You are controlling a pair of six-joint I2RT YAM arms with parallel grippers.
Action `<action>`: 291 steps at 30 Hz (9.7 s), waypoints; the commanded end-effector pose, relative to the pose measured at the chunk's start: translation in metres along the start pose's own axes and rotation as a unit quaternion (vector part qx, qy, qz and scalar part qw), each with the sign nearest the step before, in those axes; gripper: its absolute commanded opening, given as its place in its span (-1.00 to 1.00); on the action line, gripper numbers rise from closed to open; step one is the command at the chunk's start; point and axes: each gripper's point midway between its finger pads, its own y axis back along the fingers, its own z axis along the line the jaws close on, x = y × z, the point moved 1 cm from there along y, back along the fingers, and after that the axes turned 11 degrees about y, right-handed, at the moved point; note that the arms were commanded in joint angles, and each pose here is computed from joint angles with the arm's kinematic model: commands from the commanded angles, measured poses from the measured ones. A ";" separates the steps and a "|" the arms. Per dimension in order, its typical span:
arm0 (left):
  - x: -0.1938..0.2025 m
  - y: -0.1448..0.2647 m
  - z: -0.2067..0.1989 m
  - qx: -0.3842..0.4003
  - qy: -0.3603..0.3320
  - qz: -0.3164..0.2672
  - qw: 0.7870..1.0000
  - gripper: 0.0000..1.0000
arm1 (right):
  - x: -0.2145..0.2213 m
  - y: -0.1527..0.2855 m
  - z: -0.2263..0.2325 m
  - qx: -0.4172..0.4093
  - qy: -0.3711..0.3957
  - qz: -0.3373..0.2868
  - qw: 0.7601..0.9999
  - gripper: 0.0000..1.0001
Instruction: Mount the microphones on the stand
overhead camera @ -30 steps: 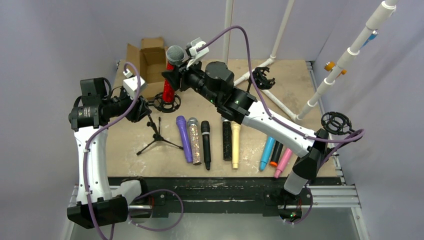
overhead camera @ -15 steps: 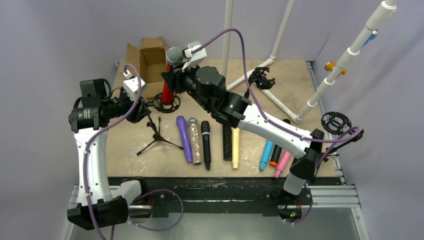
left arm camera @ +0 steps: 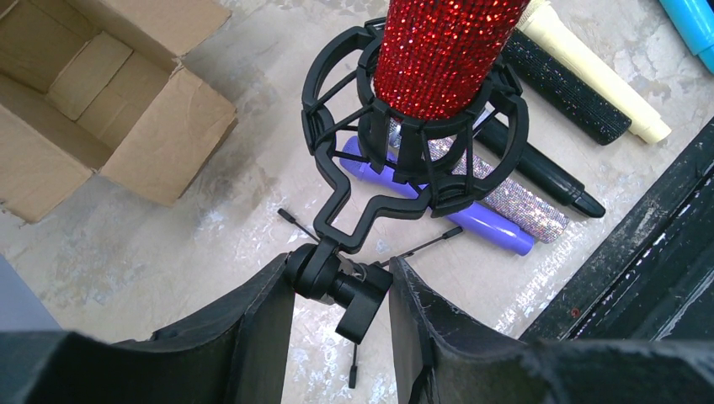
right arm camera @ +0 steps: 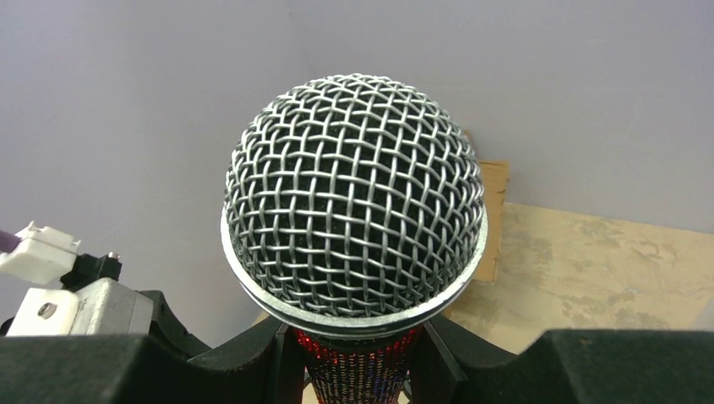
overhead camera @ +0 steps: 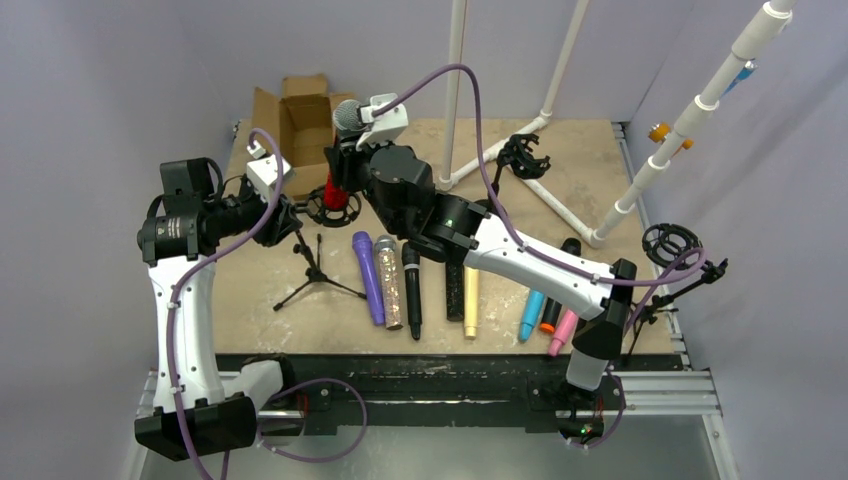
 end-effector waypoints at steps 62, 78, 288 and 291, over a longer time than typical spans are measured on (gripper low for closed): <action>0.029 -0.007 -0.005 0.021 0.024 0.053 0.998 -1.00 | 0.031 0.022 0.028 -0.127 0.039 0.032 0.991 0.90; 0.029 -0.008 -0.004 0.018 0.025 0.053 0.998 -1.00 | -0.031 0.022 -0.003 -0.071 0.039 -0.034 0.996 0.62; 0.021 0.013 -0.027 -0.040 0.111 0.010 0.993 1.00 | 0.121 -0.060 -0.181 0.424 -0.015 0.015 0.905 -1.00; 0.022 0.012 -0.026 -0.039 0.112 0.012 0.993 1.00 | 0.141 -0.064 -0.180 0.435 -0.014 0.031 0.900 -1.00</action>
